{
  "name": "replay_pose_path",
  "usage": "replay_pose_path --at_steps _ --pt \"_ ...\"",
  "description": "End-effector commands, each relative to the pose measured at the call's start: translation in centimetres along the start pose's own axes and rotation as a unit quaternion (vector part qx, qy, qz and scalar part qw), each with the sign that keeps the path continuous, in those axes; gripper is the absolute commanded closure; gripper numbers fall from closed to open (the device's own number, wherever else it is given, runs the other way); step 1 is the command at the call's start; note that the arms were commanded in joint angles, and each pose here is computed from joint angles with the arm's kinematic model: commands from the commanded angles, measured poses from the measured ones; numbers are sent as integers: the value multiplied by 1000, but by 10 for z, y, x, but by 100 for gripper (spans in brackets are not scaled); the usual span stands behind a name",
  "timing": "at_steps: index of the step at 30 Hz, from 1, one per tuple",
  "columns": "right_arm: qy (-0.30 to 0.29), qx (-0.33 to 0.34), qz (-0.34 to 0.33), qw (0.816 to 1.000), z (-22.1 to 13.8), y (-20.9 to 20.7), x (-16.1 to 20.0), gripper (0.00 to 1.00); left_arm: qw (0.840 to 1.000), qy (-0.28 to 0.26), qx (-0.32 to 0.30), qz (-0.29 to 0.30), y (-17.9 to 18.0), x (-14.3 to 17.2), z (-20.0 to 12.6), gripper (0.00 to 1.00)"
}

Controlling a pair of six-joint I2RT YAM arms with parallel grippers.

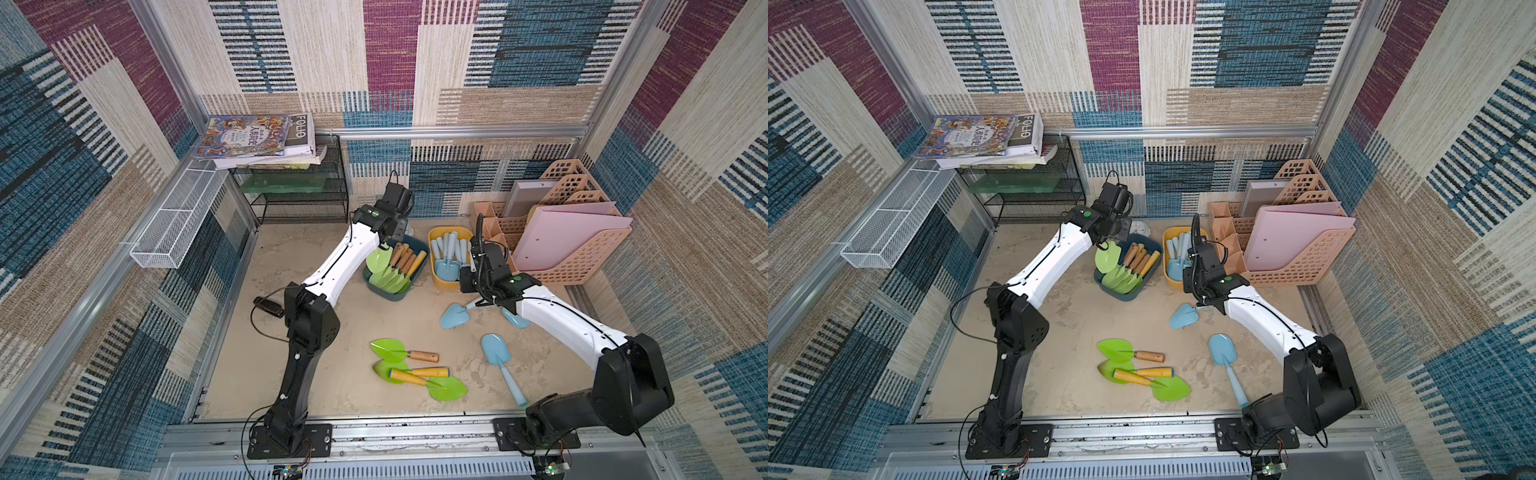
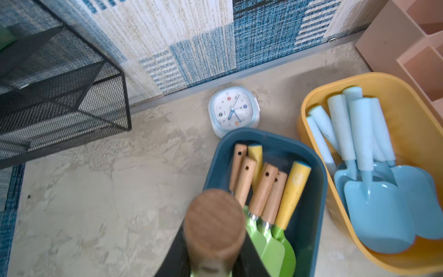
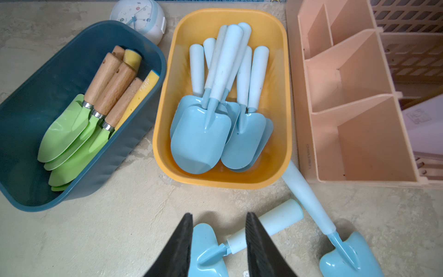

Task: Sort the small shovels by color and place them into the storage box
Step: Place the shovel in the storage box.

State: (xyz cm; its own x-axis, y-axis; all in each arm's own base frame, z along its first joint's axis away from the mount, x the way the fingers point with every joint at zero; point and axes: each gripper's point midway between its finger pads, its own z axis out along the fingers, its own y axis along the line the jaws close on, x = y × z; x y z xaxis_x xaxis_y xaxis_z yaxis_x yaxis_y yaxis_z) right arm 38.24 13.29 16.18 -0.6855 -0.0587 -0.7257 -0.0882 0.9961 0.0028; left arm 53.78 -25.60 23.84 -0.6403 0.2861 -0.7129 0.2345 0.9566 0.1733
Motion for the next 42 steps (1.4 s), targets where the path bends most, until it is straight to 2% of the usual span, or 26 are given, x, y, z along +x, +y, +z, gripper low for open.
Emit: replay_pose_path --at_steps 1,6,12,23,28,37,42 --pt "-3 9 3 1000 2 -2 -3 61 997 -5 19 70 -12 -7 18 100" --pt "5 15 1 1000 9 -4 1 61 994 13 26 103 -21 9 41 100" --pt "13 16 1 1000 16 -4 4 61 992 55 54 103 -31 38 47 100" --pt "14 17 2 1000 15 -4 5 61 990 80 59 103 -37 58 65 100" --pt "16 18 4 1000 16 -5 6 61 988 95 61 102 -39 69 70 89" --pt "16 19 3 1000 16 -5 6 61 989 95 57 100 -36 67 63 47" --pt "17 20 3 1000 16 -5 7 61 993 73 35 91 -22 48 42 43"
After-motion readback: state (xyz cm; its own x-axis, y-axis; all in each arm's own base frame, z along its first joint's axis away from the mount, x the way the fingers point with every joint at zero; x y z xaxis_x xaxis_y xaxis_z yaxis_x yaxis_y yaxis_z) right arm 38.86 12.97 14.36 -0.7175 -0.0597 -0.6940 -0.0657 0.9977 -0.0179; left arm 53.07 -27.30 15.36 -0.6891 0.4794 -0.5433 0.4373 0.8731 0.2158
